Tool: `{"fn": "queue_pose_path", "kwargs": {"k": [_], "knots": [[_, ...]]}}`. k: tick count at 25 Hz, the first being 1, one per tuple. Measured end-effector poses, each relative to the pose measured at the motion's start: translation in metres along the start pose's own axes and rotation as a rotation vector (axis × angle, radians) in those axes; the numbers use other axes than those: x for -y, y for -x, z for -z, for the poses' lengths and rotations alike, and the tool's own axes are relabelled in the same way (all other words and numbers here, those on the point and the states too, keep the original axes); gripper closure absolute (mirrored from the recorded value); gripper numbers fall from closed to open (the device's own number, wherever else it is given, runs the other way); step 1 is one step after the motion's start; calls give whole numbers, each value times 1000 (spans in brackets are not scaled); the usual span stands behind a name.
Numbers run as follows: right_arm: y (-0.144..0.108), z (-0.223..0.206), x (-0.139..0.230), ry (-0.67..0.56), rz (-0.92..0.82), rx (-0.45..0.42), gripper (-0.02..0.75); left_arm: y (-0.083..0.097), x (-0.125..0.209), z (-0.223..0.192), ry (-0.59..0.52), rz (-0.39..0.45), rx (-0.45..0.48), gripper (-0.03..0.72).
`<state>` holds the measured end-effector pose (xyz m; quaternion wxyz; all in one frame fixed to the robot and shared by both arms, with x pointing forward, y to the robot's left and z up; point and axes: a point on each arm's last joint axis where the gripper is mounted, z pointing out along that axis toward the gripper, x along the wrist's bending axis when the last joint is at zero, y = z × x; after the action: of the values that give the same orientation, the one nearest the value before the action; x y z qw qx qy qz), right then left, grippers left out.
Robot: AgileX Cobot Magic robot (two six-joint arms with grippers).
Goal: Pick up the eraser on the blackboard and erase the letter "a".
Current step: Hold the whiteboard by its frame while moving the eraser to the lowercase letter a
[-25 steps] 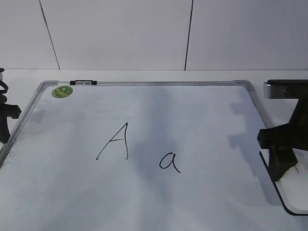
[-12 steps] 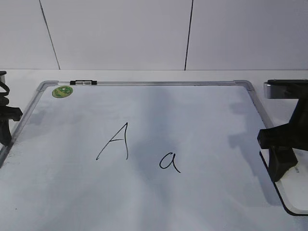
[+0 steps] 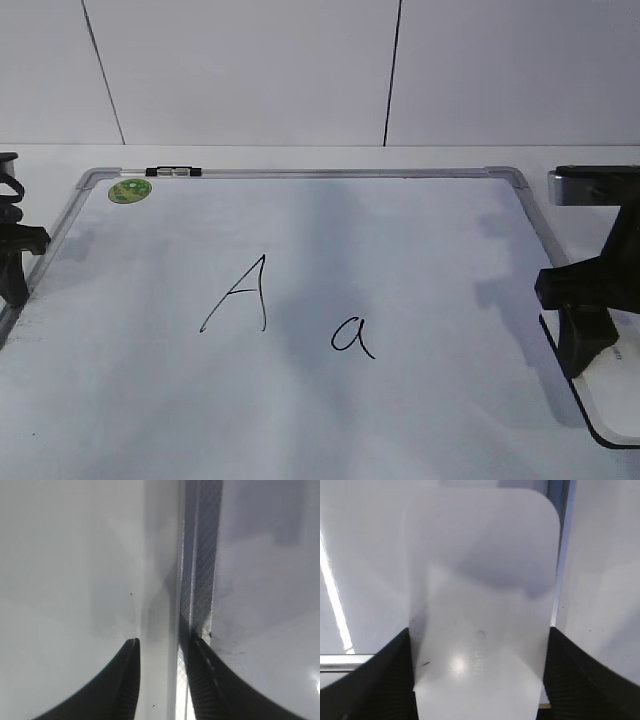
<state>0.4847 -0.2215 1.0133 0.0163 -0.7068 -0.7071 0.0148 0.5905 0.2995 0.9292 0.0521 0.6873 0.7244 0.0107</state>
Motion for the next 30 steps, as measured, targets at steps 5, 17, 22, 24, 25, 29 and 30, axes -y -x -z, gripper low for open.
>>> {"fn": "queue_pose_path", "kwargs": {"k": [5,17,22,24,25,29,30], "knots": [[0,0,0,0,0,0,167,0,-1,-1,-8,3,5,443],[0,0,0,-2,2,0,167,2,-1,-1,-13,15,19,660],[0,0,0,-2,2,0,167,2,-1,-1,-15,13,19,675],[0,0,0,-2,4,0,167,2,-1,-1,-15,13,19,675],[0,0,0,-2,8,0,167,2,-1,-1,-15,13,19,675],[1,0,0,3,22,15,167,2,-1,-1,-15,13,19,675],[2,-1,-1,-1,24,22,167,2,-1,-1,-15,13,19,675]]}}
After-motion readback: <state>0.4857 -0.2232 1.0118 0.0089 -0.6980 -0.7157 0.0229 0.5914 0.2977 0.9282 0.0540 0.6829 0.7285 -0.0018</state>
